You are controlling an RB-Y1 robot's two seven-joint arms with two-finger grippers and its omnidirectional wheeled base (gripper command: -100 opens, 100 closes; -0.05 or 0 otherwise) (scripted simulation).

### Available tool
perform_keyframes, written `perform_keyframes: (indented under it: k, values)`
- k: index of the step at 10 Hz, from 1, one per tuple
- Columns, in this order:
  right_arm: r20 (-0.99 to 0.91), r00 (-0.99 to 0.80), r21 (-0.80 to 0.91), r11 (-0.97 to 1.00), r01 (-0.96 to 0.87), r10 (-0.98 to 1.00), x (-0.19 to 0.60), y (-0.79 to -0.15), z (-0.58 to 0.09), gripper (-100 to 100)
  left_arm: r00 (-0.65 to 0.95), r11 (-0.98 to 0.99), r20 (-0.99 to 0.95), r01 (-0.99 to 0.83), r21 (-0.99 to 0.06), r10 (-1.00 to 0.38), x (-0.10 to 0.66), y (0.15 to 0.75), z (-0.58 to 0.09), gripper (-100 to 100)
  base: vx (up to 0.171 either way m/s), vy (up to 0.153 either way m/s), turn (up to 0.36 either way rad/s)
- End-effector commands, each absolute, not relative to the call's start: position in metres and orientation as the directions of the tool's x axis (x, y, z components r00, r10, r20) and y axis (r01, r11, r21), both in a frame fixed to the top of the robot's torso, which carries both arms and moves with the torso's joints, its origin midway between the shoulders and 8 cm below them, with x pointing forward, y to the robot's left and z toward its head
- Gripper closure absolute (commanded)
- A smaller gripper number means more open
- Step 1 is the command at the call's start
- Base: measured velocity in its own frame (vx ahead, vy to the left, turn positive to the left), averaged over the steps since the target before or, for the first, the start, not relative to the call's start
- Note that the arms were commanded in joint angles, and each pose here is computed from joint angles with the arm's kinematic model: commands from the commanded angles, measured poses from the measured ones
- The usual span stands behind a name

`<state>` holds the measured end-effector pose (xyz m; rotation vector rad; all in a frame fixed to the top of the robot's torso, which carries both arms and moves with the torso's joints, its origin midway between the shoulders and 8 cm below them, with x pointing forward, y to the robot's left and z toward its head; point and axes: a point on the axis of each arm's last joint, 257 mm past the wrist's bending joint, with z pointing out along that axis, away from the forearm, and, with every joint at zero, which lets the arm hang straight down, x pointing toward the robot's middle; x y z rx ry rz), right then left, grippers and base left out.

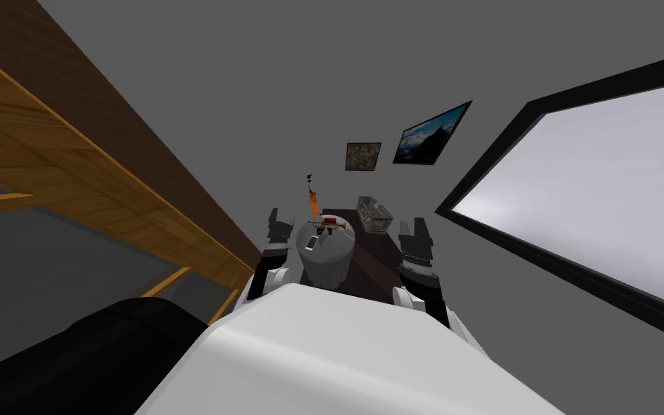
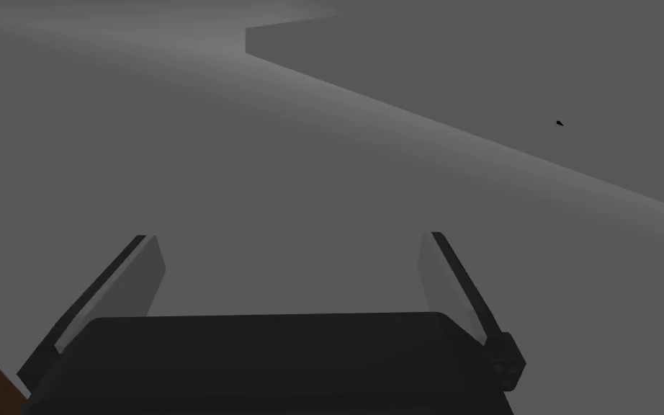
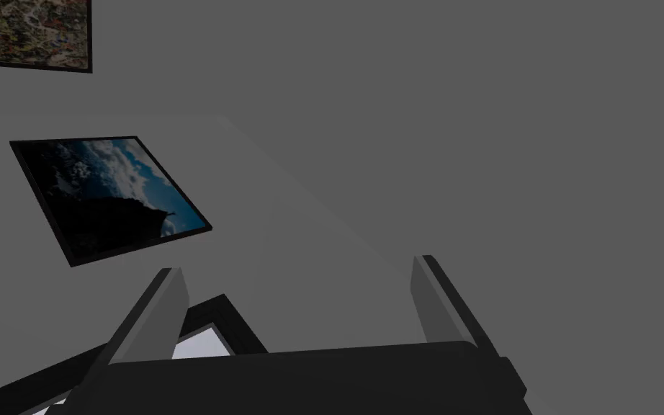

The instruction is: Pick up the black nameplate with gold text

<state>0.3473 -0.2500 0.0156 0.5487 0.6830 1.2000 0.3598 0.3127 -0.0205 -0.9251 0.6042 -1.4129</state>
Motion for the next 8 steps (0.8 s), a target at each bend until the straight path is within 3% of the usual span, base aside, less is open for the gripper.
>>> perform_keyframes:
  k: [1, 5, 8]
  values:
    - [-0.185, 0.21, 0.708, 0.278, -0.649, 0.96, 0.347, -0.25, 0.016, 0, 0.099, -0.082, 0.154, 0.512, -0.855, -0.983, 0.37, 0.314, -0.036, -100, -0.007, 0.0, -0.114]
    - [-0.185, 0.21, 0.708, 0.278, -0.649, 0.96, 0.347, -0.25, 0.016, 0, 0.097, -0.082, 0.123, 0.354, -0.932, -0.988, 0.398, 0.325, -0.095, -100, -0.022, 0.008, -0.201]
    - [-0.185, 0.21, 0.708, 0.278, -0.649, 0.96, 0.347, -0.25, 0.016, 0, 0.102, -0.081, 0.115, 0.29, -0.954, -0.988, 0.407, 0.331, -0.117, -100, -0.019, 0.005, -0.101]
